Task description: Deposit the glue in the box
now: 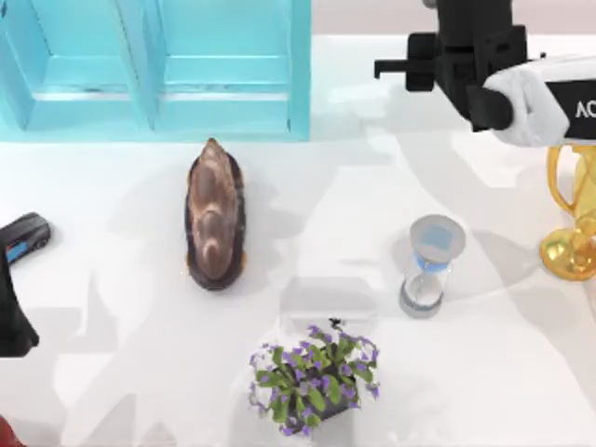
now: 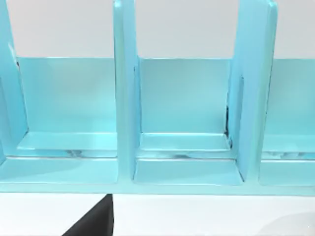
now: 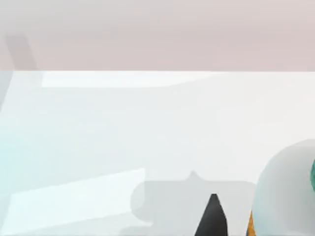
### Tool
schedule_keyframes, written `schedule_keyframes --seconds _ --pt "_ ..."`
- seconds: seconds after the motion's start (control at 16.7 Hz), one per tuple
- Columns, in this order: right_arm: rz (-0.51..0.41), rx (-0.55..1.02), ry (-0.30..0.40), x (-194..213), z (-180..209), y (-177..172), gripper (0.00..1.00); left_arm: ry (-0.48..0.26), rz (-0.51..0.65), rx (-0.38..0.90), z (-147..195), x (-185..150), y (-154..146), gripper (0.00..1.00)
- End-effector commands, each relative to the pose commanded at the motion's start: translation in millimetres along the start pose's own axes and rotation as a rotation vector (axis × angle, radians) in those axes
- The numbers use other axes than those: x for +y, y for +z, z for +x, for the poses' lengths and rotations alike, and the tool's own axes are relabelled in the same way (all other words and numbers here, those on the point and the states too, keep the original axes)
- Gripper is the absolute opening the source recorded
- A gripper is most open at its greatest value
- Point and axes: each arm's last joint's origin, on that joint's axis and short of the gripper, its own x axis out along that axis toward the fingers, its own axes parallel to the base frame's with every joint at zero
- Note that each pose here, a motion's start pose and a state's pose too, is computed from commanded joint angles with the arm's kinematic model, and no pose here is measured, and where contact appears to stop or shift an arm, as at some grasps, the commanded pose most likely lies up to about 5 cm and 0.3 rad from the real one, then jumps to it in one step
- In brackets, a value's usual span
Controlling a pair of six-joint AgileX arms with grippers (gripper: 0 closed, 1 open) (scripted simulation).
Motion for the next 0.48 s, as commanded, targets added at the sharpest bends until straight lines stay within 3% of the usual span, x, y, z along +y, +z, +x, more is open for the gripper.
schedule_keyframes --seconds 0.48 --pt "-0.026 0.023 -0.003 -11.4 0.9 3.1 0.00 0.000 0.000 0.000 0.0 0.0 0.0 1.00"
